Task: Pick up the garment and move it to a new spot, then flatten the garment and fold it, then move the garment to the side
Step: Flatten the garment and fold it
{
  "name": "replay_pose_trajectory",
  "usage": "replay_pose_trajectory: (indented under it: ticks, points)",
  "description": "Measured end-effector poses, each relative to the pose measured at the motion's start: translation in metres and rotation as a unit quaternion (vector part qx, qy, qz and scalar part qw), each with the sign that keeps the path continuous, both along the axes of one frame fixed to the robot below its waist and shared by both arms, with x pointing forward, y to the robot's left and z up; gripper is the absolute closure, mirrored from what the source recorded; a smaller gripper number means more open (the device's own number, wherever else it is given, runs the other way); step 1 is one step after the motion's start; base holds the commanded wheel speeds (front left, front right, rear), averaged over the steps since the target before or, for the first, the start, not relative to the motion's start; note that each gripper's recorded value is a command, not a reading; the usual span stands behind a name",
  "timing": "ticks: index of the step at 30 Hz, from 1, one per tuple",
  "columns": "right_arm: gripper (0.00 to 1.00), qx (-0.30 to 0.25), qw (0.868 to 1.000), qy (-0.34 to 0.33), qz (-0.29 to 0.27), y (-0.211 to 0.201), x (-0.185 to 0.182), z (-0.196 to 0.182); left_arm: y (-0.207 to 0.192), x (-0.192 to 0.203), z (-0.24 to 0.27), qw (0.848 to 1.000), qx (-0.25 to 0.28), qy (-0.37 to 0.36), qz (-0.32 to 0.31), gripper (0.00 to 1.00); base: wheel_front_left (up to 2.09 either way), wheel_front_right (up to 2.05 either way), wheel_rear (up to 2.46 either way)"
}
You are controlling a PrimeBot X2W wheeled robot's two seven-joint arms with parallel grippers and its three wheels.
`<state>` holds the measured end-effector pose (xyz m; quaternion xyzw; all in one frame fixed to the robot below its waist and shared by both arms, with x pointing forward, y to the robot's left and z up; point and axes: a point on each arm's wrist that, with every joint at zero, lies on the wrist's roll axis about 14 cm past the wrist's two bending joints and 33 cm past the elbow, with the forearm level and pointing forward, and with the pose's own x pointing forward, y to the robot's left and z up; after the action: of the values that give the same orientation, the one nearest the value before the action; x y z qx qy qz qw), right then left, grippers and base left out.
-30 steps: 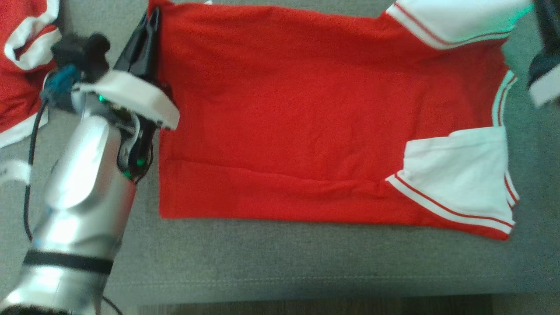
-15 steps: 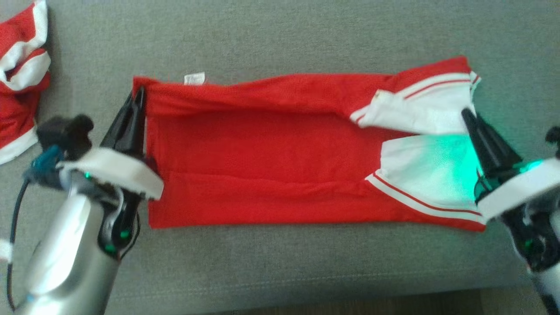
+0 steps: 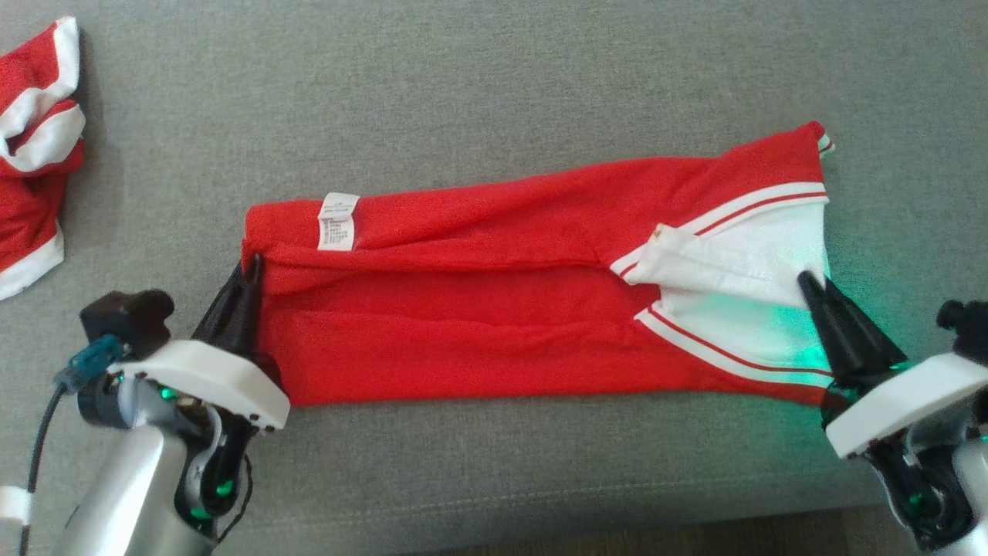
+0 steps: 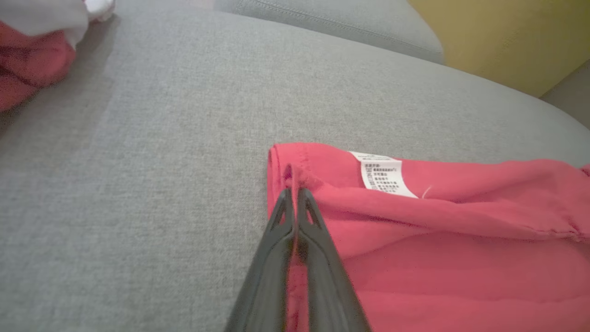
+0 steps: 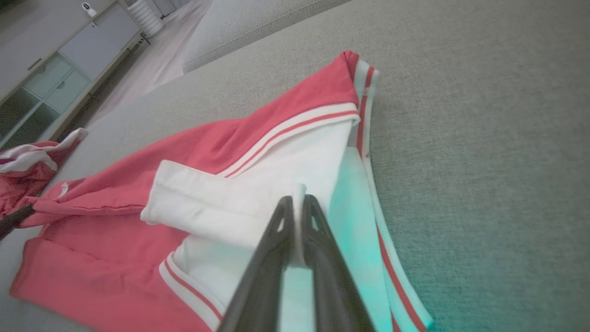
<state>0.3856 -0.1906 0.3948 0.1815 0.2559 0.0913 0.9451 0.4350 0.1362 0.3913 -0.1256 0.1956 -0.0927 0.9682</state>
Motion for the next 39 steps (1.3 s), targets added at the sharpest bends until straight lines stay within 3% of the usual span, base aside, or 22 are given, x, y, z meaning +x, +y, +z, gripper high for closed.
replay_pose_trajectory:
  ticks: [1,4,8,13,20,39]
  points:
    - [0.00,-0.006,1.000,0.003,0.003,0.000,-0.002,-0.002,0.000,-0.002,-0.003,1.000,-0.001,0.005,0.002,0.00,0.00,0.00,0.00]
    - [0.00,-0.026,1.000,0.000,-0.006,-0.006,-0.007,-0.003,0.004,-0.003,-0.005,1.000,0.002,0.004,0.016,0.00,0.00,0.00,0.00]
    - [0.00,-0.048,0.996,-0.052,-0.044,-0.017,-0.003,0.014,0.009,-0.007,0.002,0.999,0.016,-0.027,0.043,0.00,0.00,0.00,0.00]
    - [0.00,-0.094,0.983,-0.140,-0.075,-0.025,0.009,0.055,0.009,-0.008,0.024,0.994,0.041,-0.082,0.062,0.00,0.00,0.00,0.00]
    - [0.00,-0.129,0.968,-0.206,-0.069,-0.018,0.014,0.094,0.003,0.001,0.080,0.980,0.056,-0.180,0.067,0.00,0.00,0.00,0.00]
    - [0.00,-0.133,0.964,-0.224,-0.051,-0.006,0.010,0.108,-0.006,-0.019,0.088,0.978,0.068,-0.190,0.057,0.00,0.00,0.00,0.00]
